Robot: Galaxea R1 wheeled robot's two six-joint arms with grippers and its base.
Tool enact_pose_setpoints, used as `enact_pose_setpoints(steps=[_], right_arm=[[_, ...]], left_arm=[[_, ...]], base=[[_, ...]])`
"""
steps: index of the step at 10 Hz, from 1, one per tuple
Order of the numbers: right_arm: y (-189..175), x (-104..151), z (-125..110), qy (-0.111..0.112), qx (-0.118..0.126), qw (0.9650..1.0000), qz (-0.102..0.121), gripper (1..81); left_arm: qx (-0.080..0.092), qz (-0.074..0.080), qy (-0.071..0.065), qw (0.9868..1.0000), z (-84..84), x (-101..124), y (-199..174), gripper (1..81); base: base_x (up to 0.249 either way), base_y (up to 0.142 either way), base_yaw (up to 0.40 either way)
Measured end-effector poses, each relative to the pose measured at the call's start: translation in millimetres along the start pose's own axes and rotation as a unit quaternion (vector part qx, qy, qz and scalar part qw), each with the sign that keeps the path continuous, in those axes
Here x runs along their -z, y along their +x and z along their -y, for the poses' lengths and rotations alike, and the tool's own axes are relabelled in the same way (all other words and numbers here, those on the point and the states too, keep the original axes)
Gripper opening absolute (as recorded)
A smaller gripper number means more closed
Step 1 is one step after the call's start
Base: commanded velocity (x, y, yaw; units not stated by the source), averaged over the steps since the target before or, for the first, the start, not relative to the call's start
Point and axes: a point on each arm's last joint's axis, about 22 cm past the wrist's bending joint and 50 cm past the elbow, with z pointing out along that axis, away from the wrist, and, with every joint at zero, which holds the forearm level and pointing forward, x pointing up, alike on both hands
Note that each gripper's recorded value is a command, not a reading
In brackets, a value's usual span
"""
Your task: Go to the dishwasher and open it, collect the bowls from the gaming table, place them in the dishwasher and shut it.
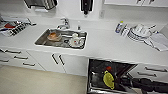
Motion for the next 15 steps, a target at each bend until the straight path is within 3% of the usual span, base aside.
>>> enact_pose_setpoints(steps=[1,2,5,9,11,13,15], right_arm=[[5.5,-5.3,-3.6,-0.007,-0.003,1.0000,-0.002,1.0],[11.8,-6.6,-2.2,-0.011,-0.014,0.9998,-0.003,81.1],[41.6,3.0,7.0,-0.009,0.001,0.9997,-0.024,81.1],[62.1,33.8,-9.3,-0.029,-0.003,0.9985,-0.045,81.1],[68.3,71.5,-35.2,-0.064,-0.007,0.9963,-0.056,81.1],[64.3,117.8,-78.8,-0.117,-0.021,0.9908,-0.066,81.1],[18.9,139.9,-121.7,-0.160,-0.047,0.9853,-0.038,81.1]], left_arm=[[0.001,0.003,0.002,1.0000,-0.2,-1.7,-3.8,81.1],[0.001,0.004,0.006,1.0000,1.1,-3.9,-4.1,81.1],[0.001,0.003,0.006,1.0000,-4.4,-10.5,-0.3,81.1],[0.001,0.003,0.006,1.0000,-5.9,-11.3,0.0,81.1],[0.001,0.003,0.005,1.0000,-7.1,-11.7,0.5,81.1],[0.001,0.001,-0.001,1.0000,-16.9,-16.0,4.4,81.1],[0.001,0.001,-0.001,1.0000,-17.9,-16.9,4.8,81.1]], base=[[0.000,0.000,0.000],[0.000,0.000,0.000],[0.000,0.000,0.000],[0.000,0.000,0.000],[0.000,0.000,0.000],[0.000,0.000,0.000],[0.000,0.000,0.000]])
